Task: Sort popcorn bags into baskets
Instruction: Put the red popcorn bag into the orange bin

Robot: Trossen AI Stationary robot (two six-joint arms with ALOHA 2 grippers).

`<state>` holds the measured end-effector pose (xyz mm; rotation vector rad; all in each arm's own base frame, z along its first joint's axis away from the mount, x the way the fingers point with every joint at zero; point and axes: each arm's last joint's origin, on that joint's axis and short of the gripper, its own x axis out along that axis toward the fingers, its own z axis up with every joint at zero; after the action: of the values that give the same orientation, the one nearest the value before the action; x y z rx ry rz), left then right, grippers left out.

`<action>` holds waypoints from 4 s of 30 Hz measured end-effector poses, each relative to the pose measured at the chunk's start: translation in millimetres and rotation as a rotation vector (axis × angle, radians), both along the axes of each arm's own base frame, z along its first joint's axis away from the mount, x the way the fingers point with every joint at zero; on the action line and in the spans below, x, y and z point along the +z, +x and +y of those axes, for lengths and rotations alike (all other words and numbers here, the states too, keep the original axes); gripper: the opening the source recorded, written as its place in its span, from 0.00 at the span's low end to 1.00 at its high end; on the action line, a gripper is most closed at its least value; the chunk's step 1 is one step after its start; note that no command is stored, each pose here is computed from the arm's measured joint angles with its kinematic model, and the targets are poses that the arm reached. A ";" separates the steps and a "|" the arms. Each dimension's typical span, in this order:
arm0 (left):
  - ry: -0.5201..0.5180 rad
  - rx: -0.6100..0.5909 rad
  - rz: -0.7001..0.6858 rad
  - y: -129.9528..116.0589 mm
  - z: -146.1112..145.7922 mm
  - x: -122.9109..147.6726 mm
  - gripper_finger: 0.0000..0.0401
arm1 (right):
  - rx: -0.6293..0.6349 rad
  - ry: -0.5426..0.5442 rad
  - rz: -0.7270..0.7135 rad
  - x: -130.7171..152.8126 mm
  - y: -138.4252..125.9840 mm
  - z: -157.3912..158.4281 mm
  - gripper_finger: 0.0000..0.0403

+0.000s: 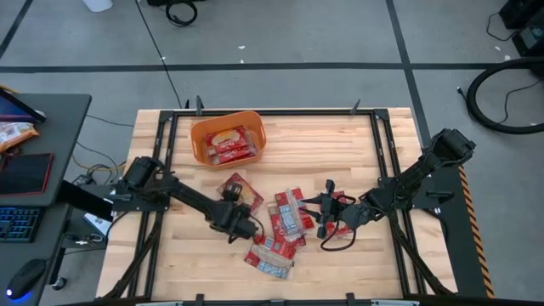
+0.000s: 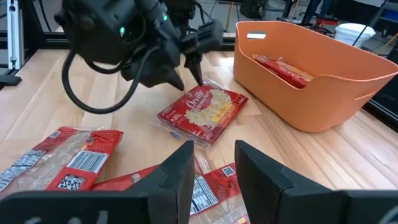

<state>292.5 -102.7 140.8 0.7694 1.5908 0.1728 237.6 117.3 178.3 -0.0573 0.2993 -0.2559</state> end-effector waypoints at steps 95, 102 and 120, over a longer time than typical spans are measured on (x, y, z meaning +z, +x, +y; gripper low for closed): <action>0.138 0.358 -0.248 39.7 106.1 146.4 0.05 | 0.002 0.001 -0.010 1.3 0.5 0.3 0.30; 0.072 0.450 -0.209 40.0 176.8 138.1 0.06 | 0.005 0.002 -0.005 0.8 0.3 0.3 0.30; -0.087 0.462 -0.197 19.1 212.7 118.4 0.35 | 0.023 -0.002 0.014 -0.7 0.5 -0.5 0.30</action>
<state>311.6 110.0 259.1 0.2968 1.5540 0.4948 238.1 116.7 177.6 -0.0648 0.3126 -0.2329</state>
